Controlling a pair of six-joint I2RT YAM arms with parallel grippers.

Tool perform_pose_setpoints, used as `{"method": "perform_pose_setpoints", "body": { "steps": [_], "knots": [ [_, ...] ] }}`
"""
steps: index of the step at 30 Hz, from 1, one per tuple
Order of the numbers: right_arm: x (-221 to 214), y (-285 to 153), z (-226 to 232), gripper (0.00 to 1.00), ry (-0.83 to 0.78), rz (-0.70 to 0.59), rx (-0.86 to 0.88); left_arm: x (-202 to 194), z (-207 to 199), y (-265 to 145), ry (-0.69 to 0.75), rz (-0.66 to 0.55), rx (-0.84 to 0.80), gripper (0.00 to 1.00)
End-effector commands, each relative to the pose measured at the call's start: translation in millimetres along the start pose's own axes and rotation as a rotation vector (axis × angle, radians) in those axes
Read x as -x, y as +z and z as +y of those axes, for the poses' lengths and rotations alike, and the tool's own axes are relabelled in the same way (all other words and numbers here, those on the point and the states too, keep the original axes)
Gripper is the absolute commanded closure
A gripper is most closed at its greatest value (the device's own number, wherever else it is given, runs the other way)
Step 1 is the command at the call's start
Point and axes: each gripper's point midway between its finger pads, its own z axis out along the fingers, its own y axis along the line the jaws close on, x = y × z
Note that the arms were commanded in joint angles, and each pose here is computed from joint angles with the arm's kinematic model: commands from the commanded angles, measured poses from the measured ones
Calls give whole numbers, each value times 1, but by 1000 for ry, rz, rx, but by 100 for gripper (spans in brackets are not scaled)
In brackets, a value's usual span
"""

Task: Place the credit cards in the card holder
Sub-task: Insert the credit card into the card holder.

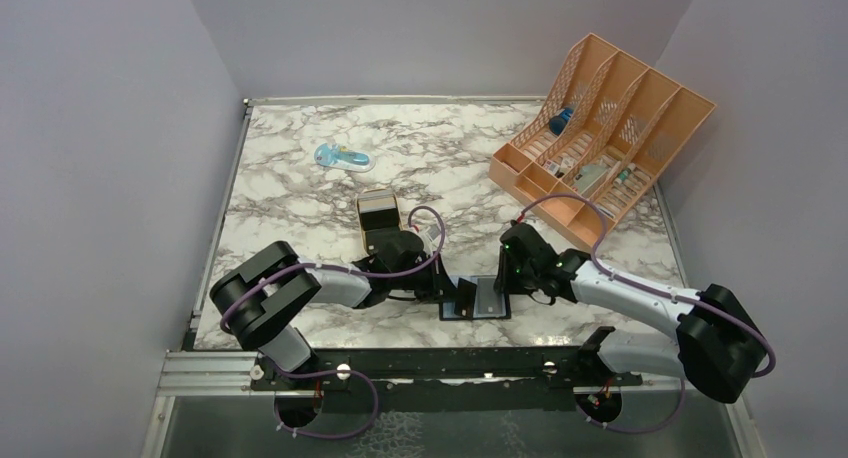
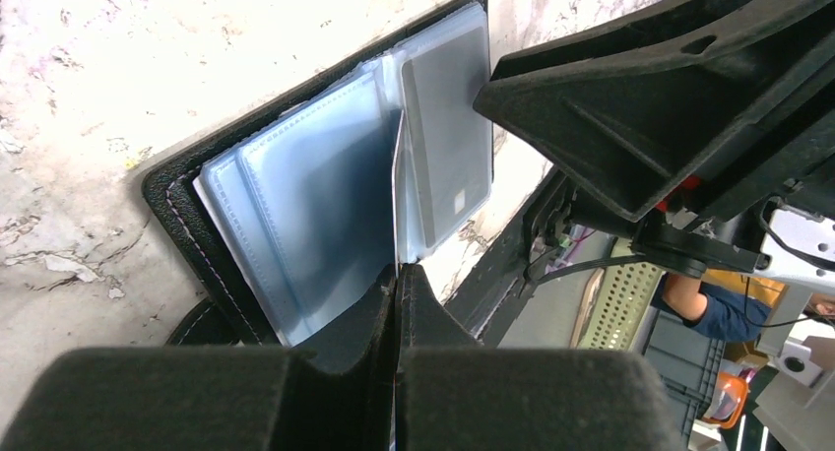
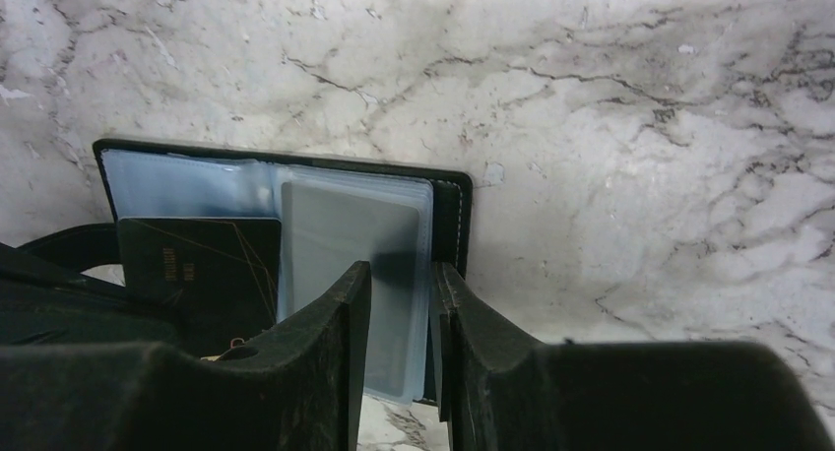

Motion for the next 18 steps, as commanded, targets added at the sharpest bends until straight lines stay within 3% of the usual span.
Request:
{"method": "perform_pose_setpoints", "body": {
  "steps": [1, 18],
  "knots": [
    [-11, -4, -3, 71, 49, 52, -16, 8, -10, 4, 7, -32, -32, 100],
    [-25, 3, -2, 75, 70, 79, 19, 1, -5, 8, -73, 4, -23, 100]
  ]
}}
